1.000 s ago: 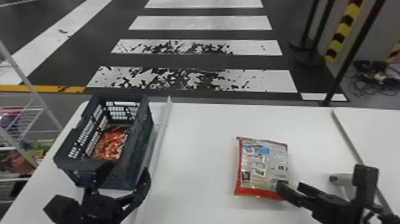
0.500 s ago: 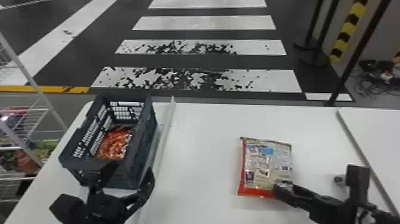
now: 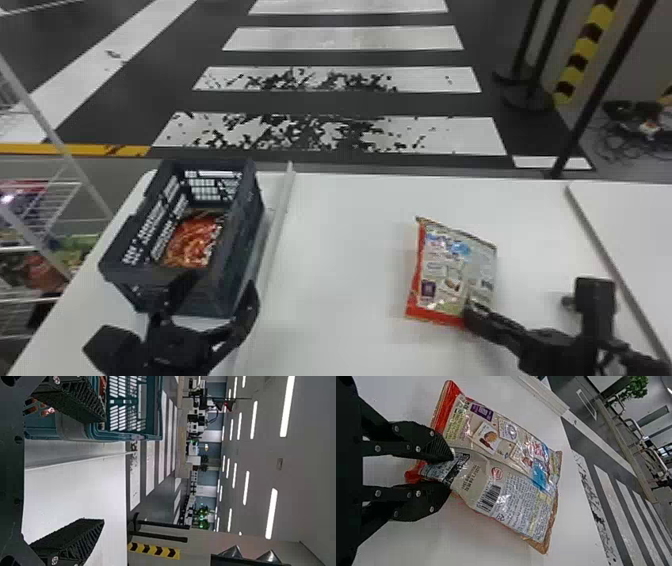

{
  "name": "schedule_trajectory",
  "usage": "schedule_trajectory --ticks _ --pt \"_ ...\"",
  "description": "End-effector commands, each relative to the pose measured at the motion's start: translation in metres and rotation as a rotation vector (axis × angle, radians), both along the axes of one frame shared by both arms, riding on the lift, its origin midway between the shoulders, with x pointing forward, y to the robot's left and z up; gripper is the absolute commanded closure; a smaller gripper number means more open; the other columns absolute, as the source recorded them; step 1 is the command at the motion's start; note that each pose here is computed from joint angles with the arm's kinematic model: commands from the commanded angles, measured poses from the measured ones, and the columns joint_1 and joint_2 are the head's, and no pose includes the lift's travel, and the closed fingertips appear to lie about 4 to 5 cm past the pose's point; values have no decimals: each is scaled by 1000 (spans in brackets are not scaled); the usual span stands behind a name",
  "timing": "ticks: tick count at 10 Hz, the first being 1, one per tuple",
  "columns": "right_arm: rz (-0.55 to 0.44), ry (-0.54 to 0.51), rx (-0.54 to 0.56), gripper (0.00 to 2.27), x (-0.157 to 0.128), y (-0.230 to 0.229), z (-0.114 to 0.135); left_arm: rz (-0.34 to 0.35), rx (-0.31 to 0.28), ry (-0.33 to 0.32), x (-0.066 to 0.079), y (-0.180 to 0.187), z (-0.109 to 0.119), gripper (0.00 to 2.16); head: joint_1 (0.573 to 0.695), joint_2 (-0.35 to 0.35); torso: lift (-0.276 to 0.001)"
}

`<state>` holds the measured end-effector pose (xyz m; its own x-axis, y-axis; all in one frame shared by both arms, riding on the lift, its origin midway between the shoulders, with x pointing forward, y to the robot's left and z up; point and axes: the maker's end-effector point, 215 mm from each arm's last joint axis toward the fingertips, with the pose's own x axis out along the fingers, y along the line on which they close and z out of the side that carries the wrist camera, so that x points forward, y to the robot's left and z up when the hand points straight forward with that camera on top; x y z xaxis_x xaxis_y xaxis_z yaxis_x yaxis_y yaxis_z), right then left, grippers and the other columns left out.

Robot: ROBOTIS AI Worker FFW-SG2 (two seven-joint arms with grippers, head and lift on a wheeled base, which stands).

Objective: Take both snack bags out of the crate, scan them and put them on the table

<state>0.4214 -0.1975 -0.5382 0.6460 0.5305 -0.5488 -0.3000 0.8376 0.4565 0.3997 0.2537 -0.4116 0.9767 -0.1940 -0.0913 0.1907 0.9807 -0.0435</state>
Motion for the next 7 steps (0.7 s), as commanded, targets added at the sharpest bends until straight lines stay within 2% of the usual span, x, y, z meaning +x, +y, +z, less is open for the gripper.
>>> schedule_trajectory --ticks 1,3,5,7 --pt "-4 -35 -9 2260 3 -2 5 -1 1 1 0 0 0 87 695 78 -92" --pt "-33 -67 -19 2260 4 -11 13 -1 1 1 0 0 0 87 695 75 -92" --pt "-100 -98 10 2260 10 -31 33 -2 2 -2 0 0 1 87 695 60 -92" --pt "-199 -153 57 2260 17 -74 64 -3 2 -1 0 -1 1 87 695 23 -92"
